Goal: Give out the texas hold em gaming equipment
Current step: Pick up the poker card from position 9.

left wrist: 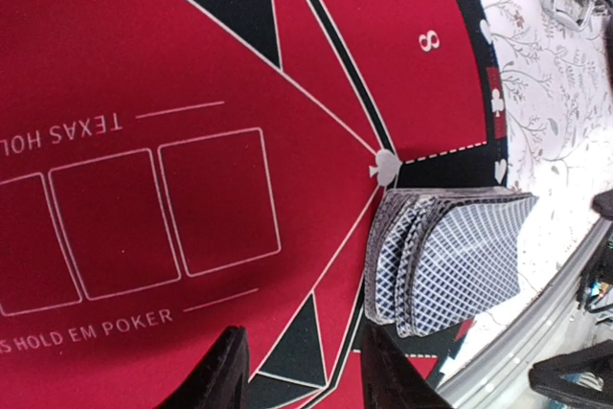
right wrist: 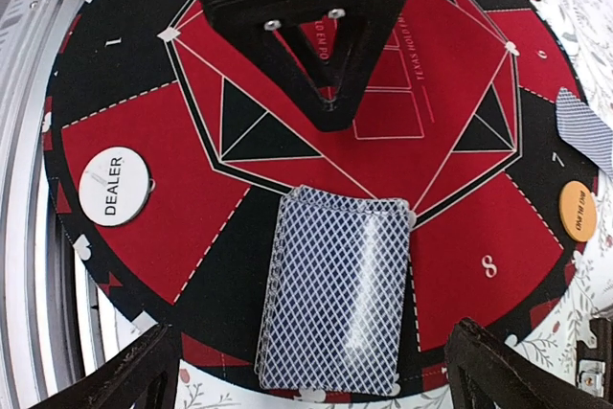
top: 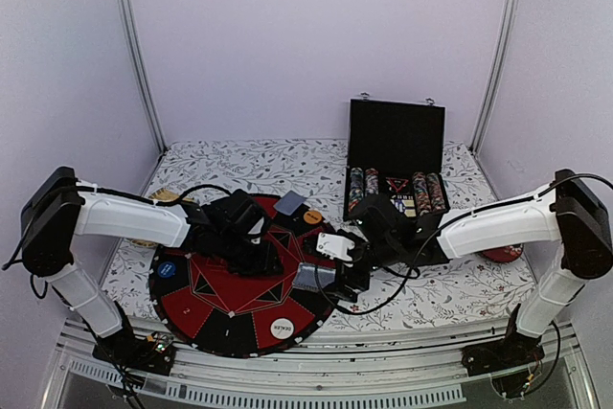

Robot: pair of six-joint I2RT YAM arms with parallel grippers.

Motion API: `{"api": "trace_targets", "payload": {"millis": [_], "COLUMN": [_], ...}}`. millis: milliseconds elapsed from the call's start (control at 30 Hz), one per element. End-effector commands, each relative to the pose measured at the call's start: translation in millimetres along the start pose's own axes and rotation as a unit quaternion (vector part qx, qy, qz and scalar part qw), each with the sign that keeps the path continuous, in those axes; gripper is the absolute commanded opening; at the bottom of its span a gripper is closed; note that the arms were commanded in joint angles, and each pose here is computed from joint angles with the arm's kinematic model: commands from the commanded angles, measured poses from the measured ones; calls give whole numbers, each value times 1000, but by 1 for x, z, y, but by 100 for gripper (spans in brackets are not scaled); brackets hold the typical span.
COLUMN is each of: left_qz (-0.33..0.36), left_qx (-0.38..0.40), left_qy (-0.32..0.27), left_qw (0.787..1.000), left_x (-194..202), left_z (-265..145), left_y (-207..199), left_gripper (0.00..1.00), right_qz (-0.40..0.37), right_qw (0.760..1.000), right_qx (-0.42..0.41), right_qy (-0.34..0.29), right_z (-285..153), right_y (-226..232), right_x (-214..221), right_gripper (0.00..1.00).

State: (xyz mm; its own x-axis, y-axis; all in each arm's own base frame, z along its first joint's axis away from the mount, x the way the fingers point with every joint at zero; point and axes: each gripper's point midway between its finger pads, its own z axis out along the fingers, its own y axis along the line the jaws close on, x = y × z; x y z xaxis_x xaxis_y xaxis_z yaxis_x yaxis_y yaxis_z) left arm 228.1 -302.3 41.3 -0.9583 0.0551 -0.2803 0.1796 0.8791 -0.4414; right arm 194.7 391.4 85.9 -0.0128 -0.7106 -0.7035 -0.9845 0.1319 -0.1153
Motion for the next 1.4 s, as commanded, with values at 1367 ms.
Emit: {"api": "trace_targets", "payload": {"millis": [1367], "left_qz": [5], "left_qx": [0], "left_qy": [-4], "left_qw": [1000], "left_x": [0], "left_z": [-9], "left_y": [4], "left_gripper": [42], "right_qz": [30], "right_qw": [992], "right_qx": [-38], "right_qy": [118], "right_z": [63], "right_y": [0], "right_x": [68], "right_gripper": [74]}}
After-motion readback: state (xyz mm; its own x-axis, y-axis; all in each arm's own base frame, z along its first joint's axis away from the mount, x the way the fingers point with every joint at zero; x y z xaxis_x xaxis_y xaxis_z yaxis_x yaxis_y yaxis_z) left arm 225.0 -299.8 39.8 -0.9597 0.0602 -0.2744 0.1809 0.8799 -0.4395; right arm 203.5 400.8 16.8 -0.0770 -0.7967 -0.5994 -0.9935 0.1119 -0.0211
